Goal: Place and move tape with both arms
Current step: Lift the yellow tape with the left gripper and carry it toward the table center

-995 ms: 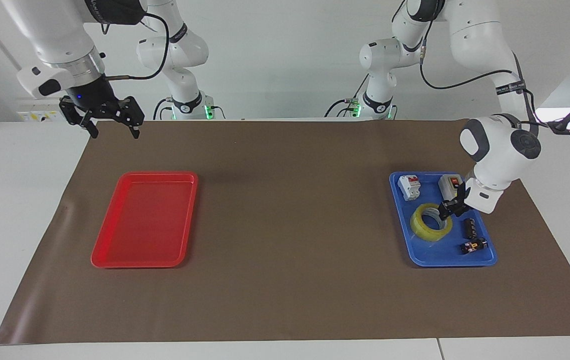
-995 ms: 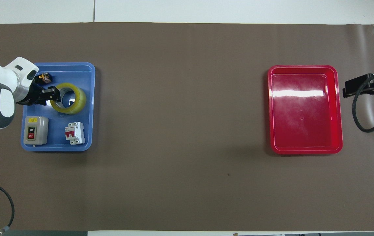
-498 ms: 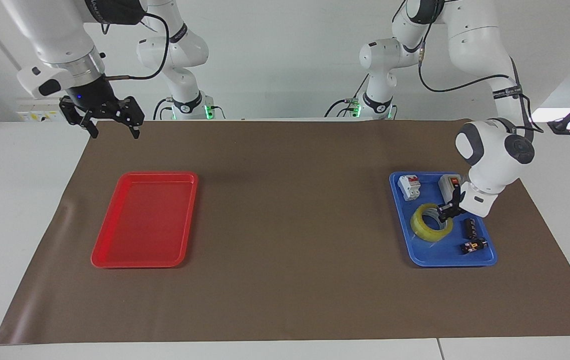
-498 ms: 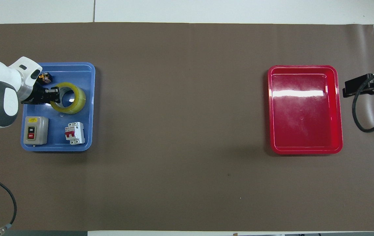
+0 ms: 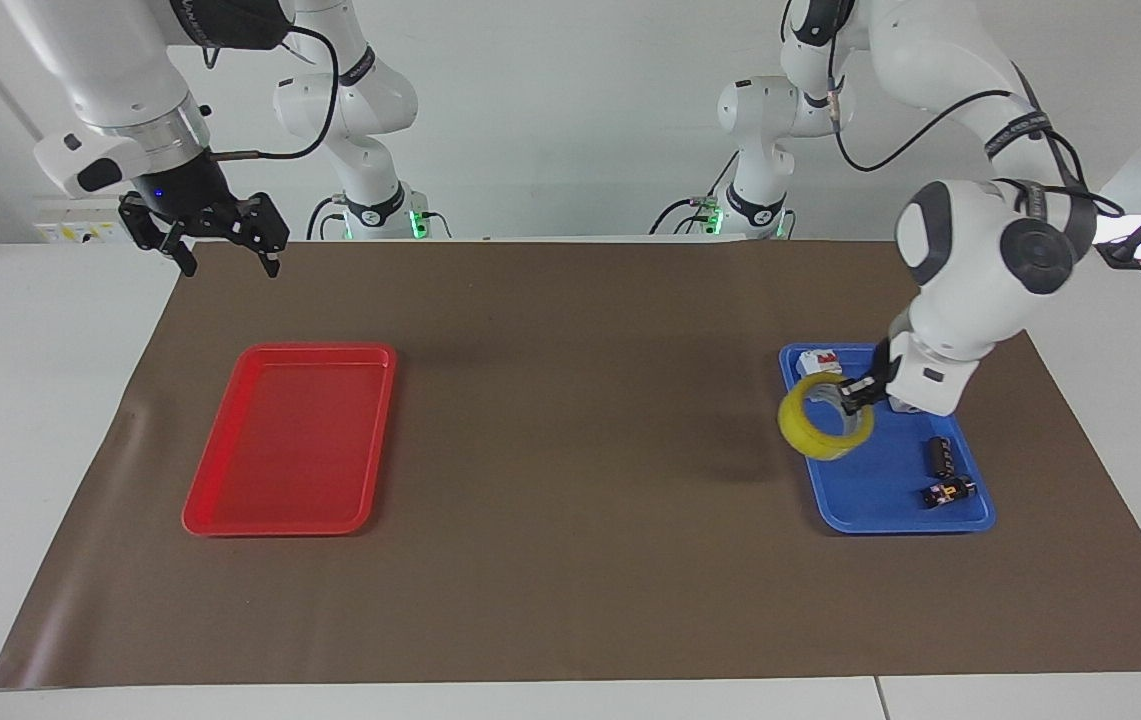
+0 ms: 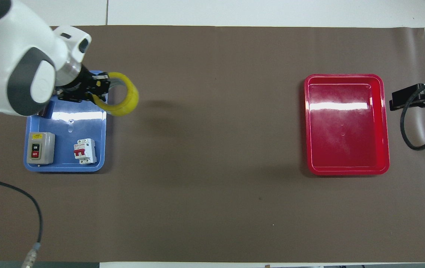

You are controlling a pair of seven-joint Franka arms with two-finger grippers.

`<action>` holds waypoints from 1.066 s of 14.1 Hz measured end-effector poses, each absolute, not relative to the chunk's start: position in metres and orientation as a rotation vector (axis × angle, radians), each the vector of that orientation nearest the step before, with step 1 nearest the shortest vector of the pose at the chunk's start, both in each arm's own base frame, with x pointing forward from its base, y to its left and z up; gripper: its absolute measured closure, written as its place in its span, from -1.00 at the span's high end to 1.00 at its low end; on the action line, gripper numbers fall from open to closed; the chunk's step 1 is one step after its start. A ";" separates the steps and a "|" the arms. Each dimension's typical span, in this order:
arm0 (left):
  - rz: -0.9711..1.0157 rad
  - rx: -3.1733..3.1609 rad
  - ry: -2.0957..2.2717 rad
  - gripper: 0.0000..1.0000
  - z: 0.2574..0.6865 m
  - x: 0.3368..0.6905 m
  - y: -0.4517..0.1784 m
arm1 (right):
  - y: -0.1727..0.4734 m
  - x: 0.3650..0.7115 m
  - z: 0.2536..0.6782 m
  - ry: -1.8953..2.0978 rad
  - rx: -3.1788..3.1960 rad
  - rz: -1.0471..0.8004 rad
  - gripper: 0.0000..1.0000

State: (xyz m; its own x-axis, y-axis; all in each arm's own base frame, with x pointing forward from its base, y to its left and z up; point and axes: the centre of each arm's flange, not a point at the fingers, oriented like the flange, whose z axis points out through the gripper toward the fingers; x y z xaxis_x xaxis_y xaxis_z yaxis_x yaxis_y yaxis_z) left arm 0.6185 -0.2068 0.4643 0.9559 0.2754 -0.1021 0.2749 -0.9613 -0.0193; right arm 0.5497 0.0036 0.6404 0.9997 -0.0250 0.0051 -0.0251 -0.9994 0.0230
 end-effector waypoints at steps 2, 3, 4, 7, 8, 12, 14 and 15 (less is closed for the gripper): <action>0.104 -3.124 -0.464 -0.59 0.452 0.594 -0.297 | 0.004 0.550 0.640 -0.039 3.118 0.008 1.00; 0.083 -3.131 -0.488 -0.59 0.439 0.583 -0.332 | 0.004 0.550 0.640 -0.039 3.118 0.008 1.00; 0.085 -3.127 -0.507 -0.59 0.419 0.573 -0.360 | 0.004 0.550 0.640 -0.039 3.118 0.008 1.00; 0.126 -3.102 -0.508 -0.59 0.347 0.552 -0.409 | 0.004 0.550 0.640 -0.039 3.118 0.008 1.00; 0.138 -3.094 -0.507 -0.59 0.329 0.548 -0.411 | 0.004 0.550 0.640 -0.039 3.118 0.008 1.00; 0.126 -3.090 -0.526 -0.25 0.329 0.552 -0.404 | 0.004 0.550 0.640 -0.039 3.118 0.008 1.00; 0.096 -3.078 -0.550 0.17 0.341 0.561 -0.391 | 0.003 0.550 0.640 -0.040 3.118 0.008 1.00; 0.074 -3.069 -0.587 0.44 0.359 0.570 -0.375 | 0.003 0.550 0.640 -0.040 3.118 0.007 1.00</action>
